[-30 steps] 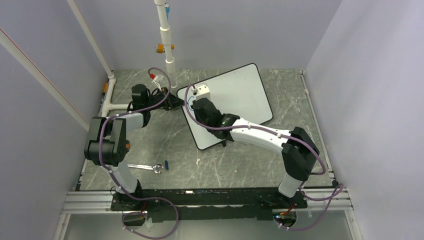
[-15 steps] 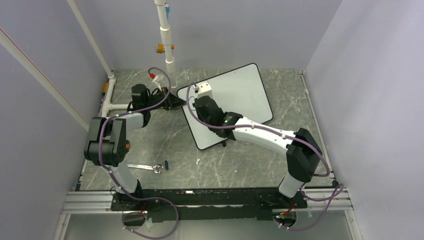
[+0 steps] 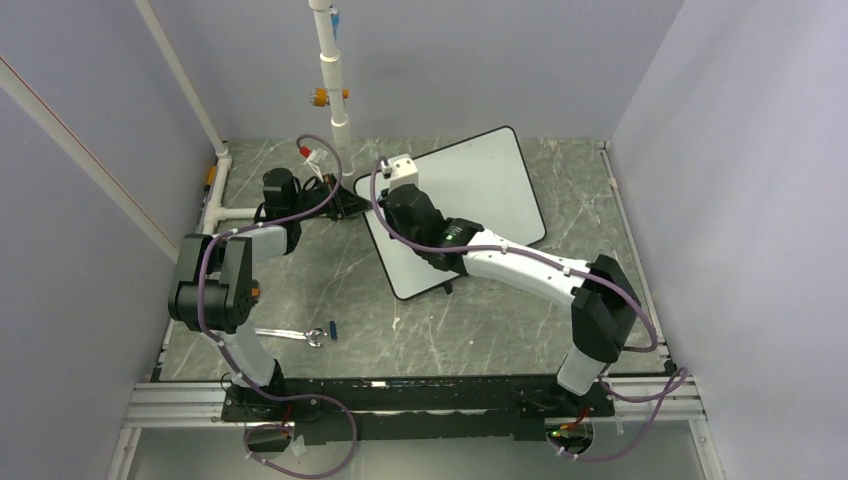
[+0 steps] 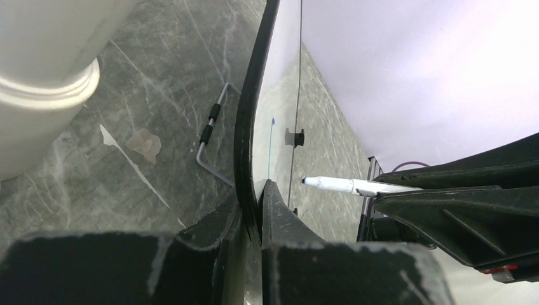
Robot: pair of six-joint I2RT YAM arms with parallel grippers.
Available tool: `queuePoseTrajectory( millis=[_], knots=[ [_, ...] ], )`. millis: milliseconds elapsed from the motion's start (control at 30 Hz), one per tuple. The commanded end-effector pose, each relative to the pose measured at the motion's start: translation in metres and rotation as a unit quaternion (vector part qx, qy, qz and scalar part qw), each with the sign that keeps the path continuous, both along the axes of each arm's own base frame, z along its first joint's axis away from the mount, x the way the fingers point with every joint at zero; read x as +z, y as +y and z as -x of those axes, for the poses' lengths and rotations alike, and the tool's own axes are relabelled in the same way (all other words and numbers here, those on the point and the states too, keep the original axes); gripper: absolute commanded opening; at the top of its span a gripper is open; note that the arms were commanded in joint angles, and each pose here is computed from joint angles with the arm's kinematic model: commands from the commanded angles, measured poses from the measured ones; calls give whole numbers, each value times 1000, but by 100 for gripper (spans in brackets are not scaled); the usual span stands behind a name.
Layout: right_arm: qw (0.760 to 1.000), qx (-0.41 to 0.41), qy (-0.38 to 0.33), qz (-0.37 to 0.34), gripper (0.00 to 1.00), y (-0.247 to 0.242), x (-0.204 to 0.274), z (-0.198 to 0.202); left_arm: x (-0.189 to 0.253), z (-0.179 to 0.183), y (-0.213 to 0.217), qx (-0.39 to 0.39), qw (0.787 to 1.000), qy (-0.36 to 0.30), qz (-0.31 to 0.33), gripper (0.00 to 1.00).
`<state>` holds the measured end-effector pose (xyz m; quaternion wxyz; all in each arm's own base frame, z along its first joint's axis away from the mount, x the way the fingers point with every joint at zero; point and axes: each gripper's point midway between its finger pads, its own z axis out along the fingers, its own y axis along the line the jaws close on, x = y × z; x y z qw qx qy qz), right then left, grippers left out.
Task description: Write a sentence on the whiteboard
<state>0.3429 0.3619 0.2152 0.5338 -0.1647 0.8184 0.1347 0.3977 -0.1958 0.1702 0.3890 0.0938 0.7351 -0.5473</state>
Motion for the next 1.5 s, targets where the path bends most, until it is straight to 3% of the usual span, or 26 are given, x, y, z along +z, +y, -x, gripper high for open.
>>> queuePoseTrajectory(
  millis=[0, 767, 1467],
  knots=[
    [1000, 6, -7, -23, 0, 14, 11, -9, 24, -8, 0, 1, 996, -89, -16, 0],
    [999, -40, 13, 0, 0, -26, -16, -24, 24, -8, 0, 1, 996, -91, -19, 0],
    [998, 26, 59, 13, 0, -32, -44, 11, 22, -9, 1, 3, 996, -88, -25, 0]
  ],
)
